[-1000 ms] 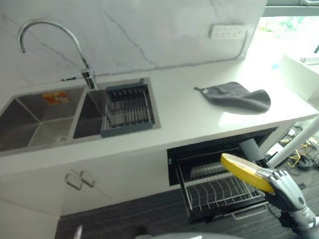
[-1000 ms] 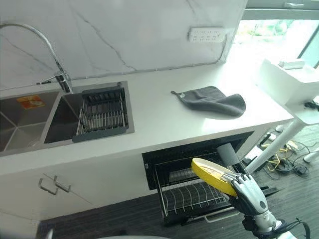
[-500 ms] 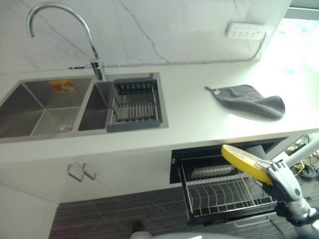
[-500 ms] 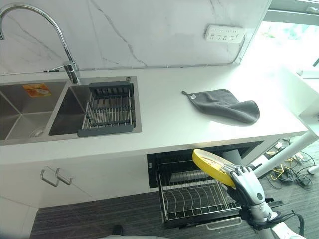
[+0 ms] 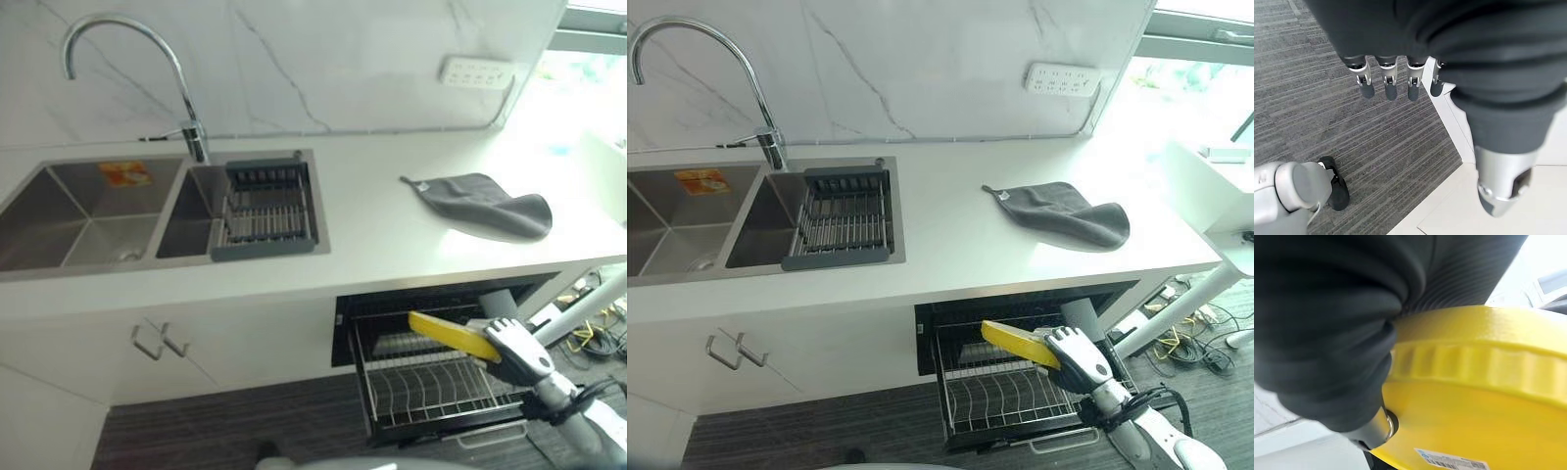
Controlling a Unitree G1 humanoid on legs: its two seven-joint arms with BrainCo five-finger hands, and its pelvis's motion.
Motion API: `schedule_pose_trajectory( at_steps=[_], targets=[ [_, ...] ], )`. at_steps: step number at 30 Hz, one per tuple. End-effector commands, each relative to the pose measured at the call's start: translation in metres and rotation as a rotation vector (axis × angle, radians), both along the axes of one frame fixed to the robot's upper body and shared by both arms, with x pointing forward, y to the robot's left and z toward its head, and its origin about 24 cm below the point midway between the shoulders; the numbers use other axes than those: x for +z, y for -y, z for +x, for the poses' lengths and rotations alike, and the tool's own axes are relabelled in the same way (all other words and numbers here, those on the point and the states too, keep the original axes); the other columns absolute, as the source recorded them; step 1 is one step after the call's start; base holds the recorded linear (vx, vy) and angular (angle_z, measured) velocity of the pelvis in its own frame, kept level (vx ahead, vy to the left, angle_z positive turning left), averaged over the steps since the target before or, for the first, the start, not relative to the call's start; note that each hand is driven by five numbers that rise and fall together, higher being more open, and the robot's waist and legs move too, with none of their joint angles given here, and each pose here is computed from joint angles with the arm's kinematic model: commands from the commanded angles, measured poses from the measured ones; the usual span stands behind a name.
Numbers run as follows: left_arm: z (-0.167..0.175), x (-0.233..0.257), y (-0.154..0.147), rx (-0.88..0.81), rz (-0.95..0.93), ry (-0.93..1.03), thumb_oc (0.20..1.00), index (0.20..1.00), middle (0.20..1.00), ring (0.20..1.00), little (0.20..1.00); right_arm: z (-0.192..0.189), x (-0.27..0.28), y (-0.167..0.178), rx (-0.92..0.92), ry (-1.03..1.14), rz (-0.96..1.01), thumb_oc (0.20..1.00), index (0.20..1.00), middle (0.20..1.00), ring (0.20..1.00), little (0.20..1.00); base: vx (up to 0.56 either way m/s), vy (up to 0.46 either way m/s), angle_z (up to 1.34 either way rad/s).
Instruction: Place the dishes in the dishwasher.
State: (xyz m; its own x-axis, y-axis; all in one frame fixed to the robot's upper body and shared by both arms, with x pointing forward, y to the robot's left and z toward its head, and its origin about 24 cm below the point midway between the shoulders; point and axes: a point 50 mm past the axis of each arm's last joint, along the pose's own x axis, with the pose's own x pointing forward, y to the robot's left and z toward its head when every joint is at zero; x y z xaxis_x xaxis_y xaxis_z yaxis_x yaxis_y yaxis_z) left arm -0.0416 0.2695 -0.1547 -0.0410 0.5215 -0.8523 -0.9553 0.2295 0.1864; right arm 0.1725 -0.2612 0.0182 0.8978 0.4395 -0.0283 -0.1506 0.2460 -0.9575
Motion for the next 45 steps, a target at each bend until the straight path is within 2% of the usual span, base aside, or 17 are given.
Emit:
schedule_pose_trajectory(
  at_steps=[1,6,9,13,21,32,45],
  targets=[
    [0.009,0.002,-0.012,-0.037,0.028,-0.044,1.000,1.000,1.000,1.000,1.000,0.029,0.023,-0.004,0.030,0.084,0.057,0.200,0.200,0.200,0.200,0.200,-0.03,-0.016,0.00],
    [0.022,-0.001,-0.008,-0.088,0.006,-0.053,1.000,1.000,1.000,1.000,1.000,0.038,0.012,-0.008,0.010,0.060,0.046,0.200,0.200,0.200,0.200,0.200,-0.04,-0.004,0.00],
    [0.028,0.006,-0.028,-0.134,0.027,-0.070,1.000,1.000,1.000,1.000,1.000,0.041,0.004,-0.005,-0.025,0.073,0.006,0.200,0.200,0.200,0.200,0.200,-0.03,0.048,0.03],
    [0.040,0.010,-0.034,-0.186,0.082,-0.087,1.000,1.000,1.000,1.000,1.000,0.049,-0.012,-0.002,-0.111,0.073,-0.028,0.200,0.200,0.200,0.200,0.200,0.02,0.017,0.01],
    [0.050,0.014,-0.040,-0.267,0.112,-0.059,1.000,1.000,1.000,1.000,1.000,0.070,0.003,0.005,-0.131,0.094,-0.104,0.200,0.200,0.200,0.200,0.200,-0.01,-0.001,0.13],
    [0.033,0.017,-0.043,-0.296,0.102,-0.128,1.000,1.000,1.000,1.000,1.000,0.073,0.005,0.023,-0.133,-0.003,-0.217,0.200,0.200,0.200,0.200,0.200,0.05,0.015,-0.02],
    [0.046,0.028,-0.049,-0.396,0.146,-0.150,1.000,1.000,1.000,1.000,1.000,0.071,-0.010,0.024,-0.146,-0.091,-0.274,0.200,0.200,0.200,0.200,0.200,0.13,-0.001,0.00]
  ],
)
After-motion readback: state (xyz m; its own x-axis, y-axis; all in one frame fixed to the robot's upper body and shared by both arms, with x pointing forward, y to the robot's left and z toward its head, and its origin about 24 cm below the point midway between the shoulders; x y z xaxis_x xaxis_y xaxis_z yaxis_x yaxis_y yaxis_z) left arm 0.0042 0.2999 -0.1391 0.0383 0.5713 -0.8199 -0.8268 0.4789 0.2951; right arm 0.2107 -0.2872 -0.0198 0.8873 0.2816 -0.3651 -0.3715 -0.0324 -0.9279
